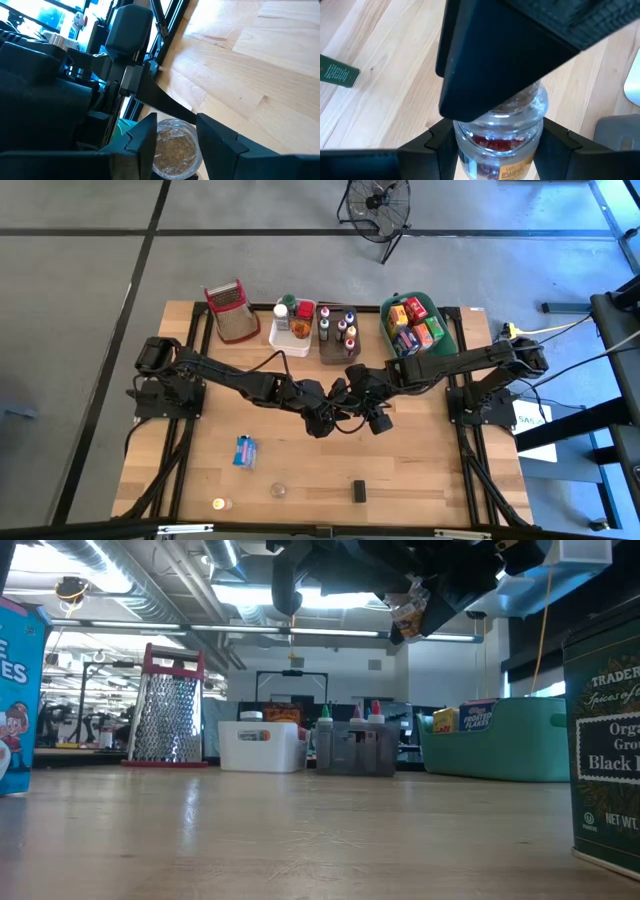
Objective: Pick & Place Kitchen Items
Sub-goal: Put the top brown seasoning bottle into the white bin
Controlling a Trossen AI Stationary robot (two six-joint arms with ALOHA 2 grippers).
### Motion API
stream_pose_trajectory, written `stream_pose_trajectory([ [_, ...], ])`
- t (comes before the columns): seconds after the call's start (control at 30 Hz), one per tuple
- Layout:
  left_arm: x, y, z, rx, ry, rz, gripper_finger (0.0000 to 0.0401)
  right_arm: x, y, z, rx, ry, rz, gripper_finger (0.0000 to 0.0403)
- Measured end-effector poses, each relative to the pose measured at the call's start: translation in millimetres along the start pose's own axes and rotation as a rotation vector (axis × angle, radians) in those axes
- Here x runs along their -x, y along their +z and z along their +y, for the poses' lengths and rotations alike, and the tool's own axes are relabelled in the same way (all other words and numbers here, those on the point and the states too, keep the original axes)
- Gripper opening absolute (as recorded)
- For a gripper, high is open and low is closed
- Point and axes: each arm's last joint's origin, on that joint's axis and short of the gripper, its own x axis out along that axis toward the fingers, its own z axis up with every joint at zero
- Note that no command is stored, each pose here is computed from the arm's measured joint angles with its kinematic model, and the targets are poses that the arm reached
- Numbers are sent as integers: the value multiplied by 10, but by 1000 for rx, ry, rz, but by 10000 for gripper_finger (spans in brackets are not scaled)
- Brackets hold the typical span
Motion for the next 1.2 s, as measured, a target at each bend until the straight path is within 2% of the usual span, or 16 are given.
stream_pose_trajectory([
  [0.2,-1,-4,-3,-17,0,8,139,0,0,0,0,0,0,197],
  [0.6,-6,-14,-10,-34,4,29,193,1,0,0,3,-1,0,197],
  [0.8,-4,-38,-4,-115,35,106,194,1,0,-1,3,-3,1,197],
  [1.2,-8,-69,2,-172,17,103,193,1,-3,0,3,-2,3,197],
])
